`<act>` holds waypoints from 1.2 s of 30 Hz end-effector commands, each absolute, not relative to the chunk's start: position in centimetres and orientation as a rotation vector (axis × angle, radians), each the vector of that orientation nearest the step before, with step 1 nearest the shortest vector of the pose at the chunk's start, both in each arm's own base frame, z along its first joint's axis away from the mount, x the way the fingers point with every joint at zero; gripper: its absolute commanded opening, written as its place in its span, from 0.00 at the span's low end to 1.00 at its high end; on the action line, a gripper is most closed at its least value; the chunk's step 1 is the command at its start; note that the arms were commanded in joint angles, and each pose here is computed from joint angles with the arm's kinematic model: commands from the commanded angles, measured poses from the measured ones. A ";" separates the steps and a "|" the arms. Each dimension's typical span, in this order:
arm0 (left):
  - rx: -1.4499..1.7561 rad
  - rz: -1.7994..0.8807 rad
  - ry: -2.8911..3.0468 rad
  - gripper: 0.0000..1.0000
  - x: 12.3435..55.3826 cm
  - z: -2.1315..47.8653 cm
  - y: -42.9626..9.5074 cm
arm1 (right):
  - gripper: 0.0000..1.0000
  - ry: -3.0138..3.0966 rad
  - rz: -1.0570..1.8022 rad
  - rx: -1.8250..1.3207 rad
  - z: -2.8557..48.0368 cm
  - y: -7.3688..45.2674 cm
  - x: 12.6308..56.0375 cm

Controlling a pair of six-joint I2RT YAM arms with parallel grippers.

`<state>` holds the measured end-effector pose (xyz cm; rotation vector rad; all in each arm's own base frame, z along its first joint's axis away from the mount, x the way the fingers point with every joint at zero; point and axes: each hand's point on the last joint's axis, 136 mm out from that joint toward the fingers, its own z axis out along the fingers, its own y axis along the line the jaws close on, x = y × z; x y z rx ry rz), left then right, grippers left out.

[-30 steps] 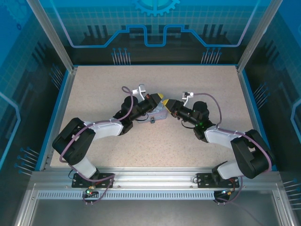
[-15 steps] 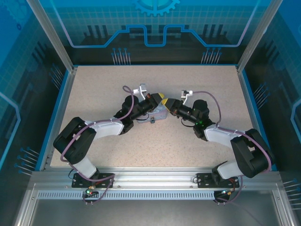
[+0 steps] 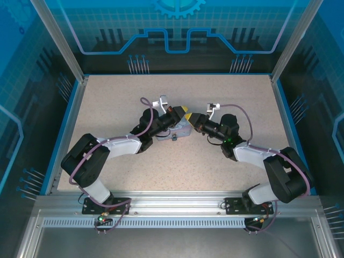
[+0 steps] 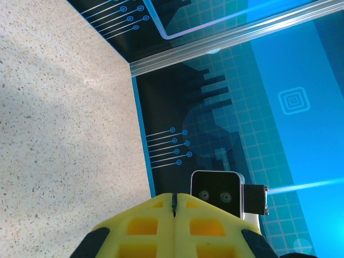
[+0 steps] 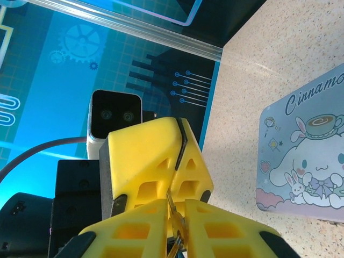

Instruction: Unlock a padlock with a key

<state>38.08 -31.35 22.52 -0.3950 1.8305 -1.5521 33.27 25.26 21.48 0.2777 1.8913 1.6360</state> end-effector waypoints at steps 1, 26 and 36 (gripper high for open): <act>-0.377 -1.573 1.819 0.00 38.1 23.4 -31.9 | 0.15 1.846 1.635 0.233 22.5 24.9 33.0; -0.395 -1.544 1.822 0.00 38.1 23.0 -31.5 | 0.08 1.848 1.629 0.245 22.3 24.5 32.9; -0.426 -1.513 1.810 0.00 38.1 22.8 -30.6 | 0.00 1.822 1.634 0.242 22.6 24.2 32.8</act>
